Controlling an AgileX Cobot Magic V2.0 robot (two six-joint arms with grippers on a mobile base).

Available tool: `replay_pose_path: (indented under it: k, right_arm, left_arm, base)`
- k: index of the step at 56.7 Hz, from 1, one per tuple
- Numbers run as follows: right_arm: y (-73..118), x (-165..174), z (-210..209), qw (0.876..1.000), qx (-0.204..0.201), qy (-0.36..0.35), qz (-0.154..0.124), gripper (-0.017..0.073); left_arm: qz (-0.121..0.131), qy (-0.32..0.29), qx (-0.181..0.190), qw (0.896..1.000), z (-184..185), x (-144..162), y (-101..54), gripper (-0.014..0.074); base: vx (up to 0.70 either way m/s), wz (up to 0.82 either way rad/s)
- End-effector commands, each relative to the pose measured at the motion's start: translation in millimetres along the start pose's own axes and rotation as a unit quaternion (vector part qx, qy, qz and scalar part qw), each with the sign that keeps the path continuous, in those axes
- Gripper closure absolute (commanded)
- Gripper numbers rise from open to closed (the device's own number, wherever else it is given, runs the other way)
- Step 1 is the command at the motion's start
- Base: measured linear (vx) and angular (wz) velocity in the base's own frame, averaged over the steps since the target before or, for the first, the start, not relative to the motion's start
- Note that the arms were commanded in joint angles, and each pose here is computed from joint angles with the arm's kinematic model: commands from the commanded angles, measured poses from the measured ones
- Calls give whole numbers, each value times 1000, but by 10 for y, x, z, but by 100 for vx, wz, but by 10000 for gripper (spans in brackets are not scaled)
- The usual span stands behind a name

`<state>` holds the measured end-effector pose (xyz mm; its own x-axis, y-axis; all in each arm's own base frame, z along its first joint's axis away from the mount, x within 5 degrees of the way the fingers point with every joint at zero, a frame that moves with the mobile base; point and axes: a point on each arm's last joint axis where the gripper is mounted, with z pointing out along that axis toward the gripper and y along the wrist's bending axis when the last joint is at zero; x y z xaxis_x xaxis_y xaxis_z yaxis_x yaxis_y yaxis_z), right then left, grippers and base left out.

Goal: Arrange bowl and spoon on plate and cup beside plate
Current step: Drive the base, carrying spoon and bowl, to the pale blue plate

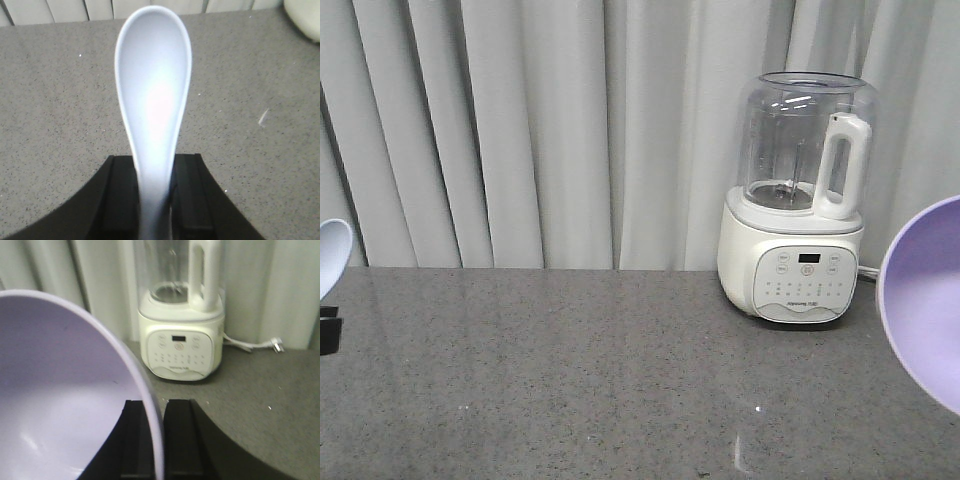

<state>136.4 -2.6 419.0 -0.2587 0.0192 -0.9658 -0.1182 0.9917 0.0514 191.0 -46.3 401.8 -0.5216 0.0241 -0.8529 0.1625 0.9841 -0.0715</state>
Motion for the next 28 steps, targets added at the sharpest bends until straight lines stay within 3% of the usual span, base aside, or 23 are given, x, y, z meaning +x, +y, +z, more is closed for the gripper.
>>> replay_pose_path:
  k: [1,17,28]
  right_arm:
    - [84,-65,-168,997,-8,-79,0,568]
    - [239,122,-391,993,-36,-113,0,568]
    - [256,123,-396,993,-45,-113,6,568]
  left_arm:
    - [-5,-103,23,994,-332,-8,-14,600]
    - [-5,-197,31,980,-977,466,77,600]
    - [-3,-222,31,975,-1101,560,97,600]
  base:
    - [0,0]
    - [0,0]
    - [0,0]
